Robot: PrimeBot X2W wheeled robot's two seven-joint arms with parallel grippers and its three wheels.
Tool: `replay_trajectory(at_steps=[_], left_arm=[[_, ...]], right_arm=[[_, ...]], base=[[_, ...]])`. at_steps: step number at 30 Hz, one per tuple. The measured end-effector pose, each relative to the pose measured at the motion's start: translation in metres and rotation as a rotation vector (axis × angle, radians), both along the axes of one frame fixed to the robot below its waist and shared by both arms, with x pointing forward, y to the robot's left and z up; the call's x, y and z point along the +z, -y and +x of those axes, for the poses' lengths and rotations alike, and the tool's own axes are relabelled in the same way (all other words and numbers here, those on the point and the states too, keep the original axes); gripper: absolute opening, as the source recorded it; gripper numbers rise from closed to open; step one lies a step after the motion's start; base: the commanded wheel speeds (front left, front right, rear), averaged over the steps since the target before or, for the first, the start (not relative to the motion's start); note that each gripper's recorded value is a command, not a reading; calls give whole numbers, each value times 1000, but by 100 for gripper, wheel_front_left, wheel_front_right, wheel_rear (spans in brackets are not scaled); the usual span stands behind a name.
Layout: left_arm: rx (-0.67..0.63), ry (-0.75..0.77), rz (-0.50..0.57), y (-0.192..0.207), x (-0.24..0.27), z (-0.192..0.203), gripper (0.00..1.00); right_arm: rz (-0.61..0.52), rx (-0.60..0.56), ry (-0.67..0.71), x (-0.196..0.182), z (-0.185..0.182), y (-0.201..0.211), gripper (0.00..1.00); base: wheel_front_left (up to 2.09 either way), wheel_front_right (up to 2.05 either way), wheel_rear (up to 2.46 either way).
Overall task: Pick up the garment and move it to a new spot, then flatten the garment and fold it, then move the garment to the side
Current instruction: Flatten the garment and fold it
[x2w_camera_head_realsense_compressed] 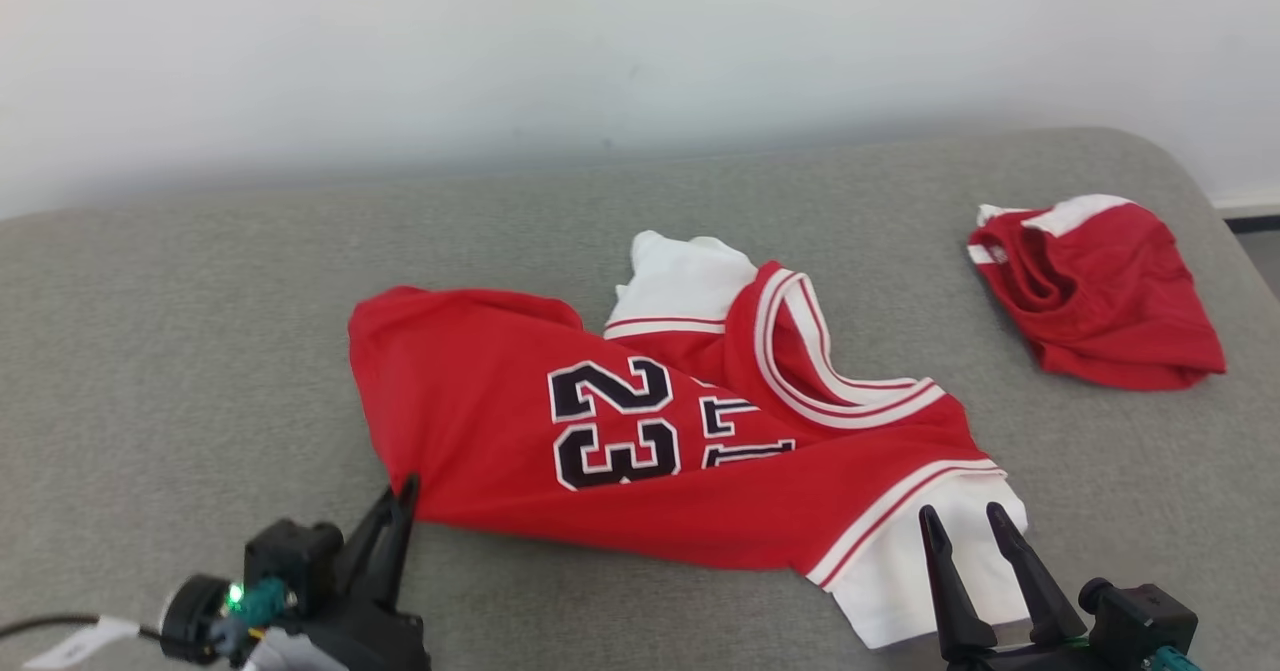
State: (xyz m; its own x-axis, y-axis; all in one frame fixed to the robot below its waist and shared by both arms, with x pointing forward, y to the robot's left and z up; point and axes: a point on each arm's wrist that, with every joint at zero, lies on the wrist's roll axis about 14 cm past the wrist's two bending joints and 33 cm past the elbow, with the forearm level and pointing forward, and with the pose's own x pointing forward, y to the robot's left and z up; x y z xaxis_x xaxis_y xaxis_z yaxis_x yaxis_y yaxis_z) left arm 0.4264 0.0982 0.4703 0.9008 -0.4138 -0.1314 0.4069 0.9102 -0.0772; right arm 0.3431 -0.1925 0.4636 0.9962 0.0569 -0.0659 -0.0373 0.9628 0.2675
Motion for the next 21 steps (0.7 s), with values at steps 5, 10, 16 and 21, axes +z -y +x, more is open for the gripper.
replay_trajectory(at_steps=[5, 10, 16, 21], left_arm=[[29, -49, -15, -7, 0, -33, 0], [43, -105, -31, -7, -11, -52, 0], [17, -57, -41, 0, 5, -34, 0], [-32, 14, -37, 14, 29, -1, 0]], right_arm=[[1, 46, 8, 3, 8, -14, 100], [0, 65, 13, 4, 14, -19, 100], [-8, 33, 12, 4, 12, -8, 100], [-10, -4, 16, 6, 9, 4, 100]], base=[[0, 0, 0], [0, 0, 0], [0, 0, 0], [0, 0, 0]])
